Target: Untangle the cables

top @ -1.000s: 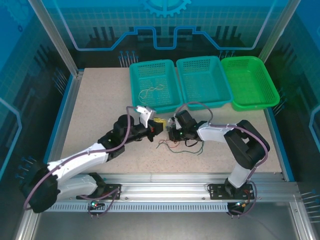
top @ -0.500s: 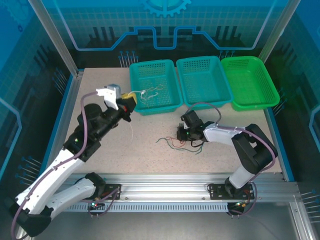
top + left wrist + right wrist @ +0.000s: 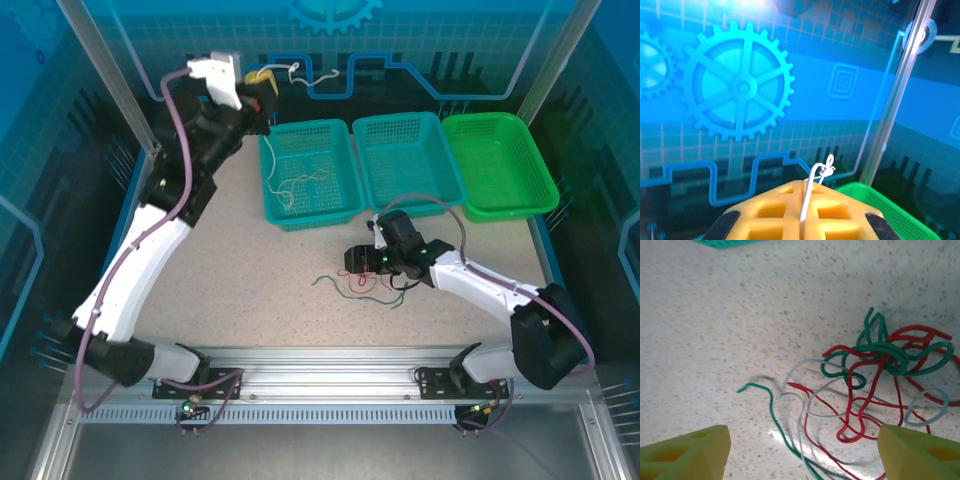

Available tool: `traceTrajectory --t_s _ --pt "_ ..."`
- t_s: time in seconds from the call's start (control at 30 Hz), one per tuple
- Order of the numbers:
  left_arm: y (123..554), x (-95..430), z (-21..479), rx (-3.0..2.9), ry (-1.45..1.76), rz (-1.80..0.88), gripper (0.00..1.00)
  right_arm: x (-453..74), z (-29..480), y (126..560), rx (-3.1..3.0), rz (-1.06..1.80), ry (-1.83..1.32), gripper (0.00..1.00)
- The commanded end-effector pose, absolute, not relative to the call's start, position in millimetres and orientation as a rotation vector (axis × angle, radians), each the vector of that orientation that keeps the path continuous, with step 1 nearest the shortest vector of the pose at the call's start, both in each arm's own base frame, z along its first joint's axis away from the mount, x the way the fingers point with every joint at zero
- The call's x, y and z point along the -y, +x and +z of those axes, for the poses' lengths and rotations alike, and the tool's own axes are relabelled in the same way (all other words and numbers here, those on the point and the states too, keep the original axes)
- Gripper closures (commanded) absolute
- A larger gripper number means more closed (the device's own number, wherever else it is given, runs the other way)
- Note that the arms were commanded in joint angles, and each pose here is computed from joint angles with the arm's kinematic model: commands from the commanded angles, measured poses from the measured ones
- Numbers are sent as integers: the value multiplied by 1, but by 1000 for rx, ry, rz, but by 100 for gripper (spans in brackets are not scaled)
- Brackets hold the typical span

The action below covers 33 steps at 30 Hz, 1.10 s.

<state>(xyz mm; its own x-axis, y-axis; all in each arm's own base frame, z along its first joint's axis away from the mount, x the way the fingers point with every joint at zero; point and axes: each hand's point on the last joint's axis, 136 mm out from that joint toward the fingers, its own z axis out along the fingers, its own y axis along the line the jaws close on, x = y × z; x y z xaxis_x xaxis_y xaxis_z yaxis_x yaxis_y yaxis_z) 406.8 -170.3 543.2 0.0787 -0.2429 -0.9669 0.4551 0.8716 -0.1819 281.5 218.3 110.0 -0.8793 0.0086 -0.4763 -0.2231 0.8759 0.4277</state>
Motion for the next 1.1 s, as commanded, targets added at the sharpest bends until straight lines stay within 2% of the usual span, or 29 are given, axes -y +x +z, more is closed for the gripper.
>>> traceTrajectory --t_s 0.0,0.13,0.3,0.63,0.67,0.73,0.8,0.93,1.07 --pt "446 172 533 -1410 220 -474 100 -206 130 279 -2556 630 -157 21" --pt "500 176 481 -1497 206 -494 100 -195 140 273 -2535 613 -143 21" --pt "538 200 399 -1657 235 -591 100 -181 140 267 -2531 578 -117 21" --pt "548 189 260 -1945 134 -521 98 -178 141 267 -2533 593 -104 21" --pt "547 188 252 -1965 134 -517 90 -179 140 268 -2535 596 -103 21" --pt "542 185 244 -1980 128 -502 63 -181 140 269 -2539 605 -107 21" --pt "533 182 253 -1947 126 -508 49 -183 141 270 -2542 611 -111 21" --pt "506 182 298 -1861 139 -556 37 -184 141 272 -2545 616 -106 21" --pt "460 197 337 -1785 201 -615 36 -186 134 275 -2561 619 -87 21"
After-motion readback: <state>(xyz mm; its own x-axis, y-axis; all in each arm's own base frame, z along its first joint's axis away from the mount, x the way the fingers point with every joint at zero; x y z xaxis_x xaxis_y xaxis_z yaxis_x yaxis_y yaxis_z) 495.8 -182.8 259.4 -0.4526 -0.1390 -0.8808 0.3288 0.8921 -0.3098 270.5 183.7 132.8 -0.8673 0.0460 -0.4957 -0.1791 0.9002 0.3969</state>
